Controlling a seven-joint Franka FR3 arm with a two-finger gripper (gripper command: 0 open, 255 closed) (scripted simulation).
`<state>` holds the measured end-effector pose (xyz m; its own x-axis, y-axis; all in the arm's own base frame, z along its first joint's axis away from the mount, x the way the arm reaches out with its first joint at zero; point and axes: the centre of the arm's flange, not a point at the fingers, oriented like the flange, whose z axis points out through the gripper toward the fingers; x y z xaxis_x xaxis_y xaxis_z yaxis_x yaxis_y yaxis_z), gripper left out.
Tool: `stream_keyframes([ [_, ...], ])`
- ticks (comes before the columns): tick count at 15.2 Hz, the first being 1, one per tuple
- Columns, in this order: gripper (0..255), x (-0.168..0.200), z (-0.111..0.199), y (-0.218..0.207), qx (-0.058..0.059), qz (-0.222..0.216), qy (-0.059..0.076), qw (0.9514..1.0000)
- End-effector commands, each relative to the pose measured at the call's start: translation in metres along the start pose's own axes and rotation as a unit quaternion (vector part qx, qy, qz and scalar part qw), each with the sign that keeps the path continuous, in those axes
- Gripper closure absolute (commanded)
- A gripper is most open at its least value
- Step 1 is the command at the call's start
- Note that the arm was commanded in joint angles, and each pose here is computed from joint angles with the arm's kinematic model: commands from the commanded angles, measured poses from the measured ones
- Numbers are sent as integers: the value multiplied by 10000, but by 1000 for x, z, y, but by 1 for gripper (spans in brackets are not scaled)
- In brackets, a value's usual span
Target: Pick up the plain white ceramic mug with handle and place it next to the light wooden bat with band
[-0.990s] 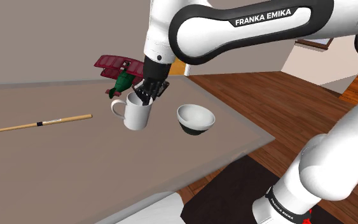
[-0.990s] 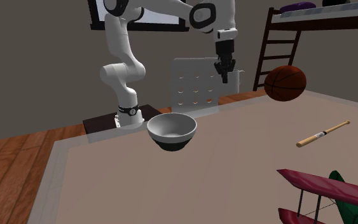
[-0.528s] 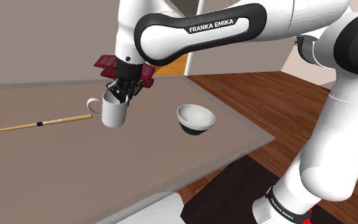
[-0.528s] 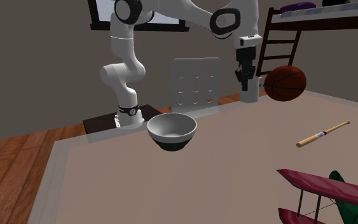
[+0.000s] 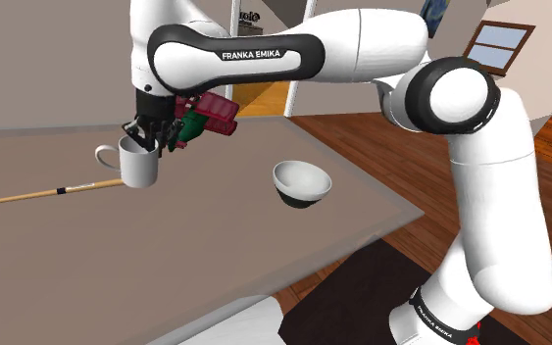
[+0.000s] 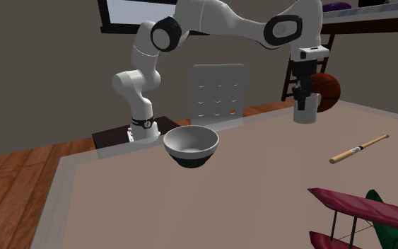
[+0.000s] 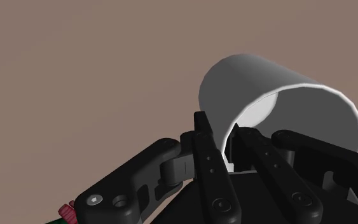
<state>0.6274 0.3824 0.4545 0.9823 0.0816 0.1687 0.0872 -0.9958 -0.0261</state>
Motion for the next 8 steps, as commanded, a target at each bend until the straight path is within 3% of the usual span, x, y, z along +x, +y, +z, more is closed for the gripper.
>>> stream_keyframes([
  [1,255,19,13,-14,-9,12,-1,10000],
  [3,255,40,24,-25,-9,12,-1,10000],
  [8,255,36,50,-24,-9,12,-1,10000],
])
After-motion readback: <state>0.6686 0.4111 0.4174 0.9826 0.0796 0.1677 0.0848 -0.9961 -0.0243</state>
